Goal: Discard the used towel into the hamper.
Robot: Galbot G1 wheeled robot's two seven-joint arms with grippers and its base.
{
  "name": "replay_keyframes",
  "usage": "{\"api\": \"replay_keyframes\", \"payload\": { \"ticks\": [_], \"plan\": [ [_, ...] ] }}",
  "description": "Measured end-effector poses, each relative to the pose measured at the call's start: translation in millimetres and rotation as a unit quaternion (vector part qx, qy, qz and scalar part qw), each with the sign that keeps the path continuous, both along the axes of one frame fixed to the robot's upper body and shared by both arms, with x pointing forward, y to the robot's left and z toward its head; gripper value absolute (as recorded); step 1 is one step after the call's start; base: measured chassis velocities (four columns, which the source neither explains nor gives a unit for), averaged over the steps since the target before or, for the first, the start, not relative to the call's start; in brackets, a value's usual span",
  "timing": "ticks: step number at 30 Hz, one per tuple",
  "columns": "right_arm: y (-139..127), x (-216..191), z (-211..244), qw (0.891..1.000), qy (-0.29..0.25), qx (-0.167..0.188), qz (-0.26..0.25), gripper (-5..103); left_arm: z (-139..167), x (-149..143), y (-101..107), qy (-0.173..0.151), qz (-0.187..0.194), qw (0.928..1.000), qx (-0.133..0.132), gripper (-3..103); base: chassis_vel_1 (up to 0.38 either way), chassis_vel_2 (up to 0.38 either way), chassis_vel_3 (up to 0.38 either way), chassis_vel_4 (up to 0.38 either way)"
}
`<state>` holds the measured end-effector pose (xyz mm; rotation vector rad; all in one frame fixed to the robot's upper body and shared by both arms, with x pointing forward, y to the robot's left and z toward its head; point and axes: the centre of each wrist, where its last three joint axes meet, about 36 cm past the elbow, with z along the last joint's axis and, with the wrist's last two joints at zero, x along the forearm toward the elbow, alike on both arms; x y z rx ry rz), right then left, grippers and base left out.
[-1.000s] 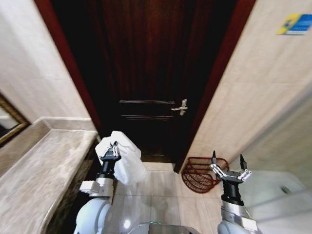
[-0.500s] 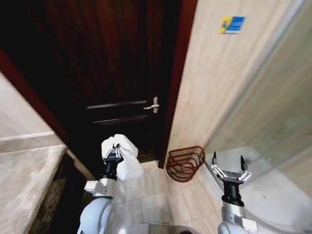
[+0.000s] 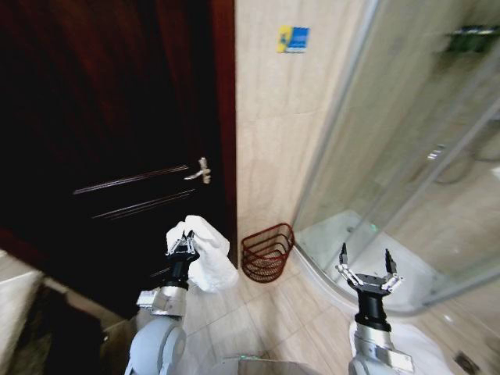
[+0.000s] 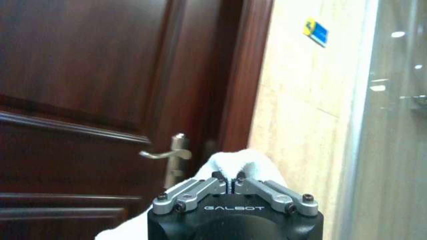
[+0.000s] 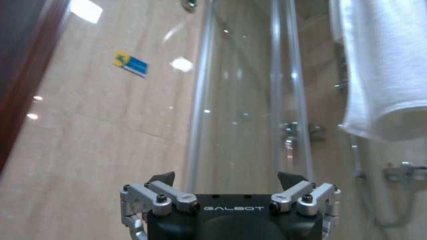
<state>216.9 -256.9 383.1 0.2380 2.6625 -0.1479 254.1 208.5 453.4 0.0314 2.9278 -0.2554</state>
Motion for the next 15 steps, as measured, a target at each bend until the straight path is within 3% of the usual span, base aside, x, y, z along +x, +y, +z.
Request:
{"api": "replay_keyframes", "payload": {
  "ticks": [15],
  "plan": [
    [0.6, -0.3, -2.0, 1.0, 0.0, -0.004, 0.002, 100, -3.9, 1.8, 1.8, 0.003, -0.008, 0.9998, 0.017, 2, -0.016, -0.013, -0.013, -0.012]
  ]
}}
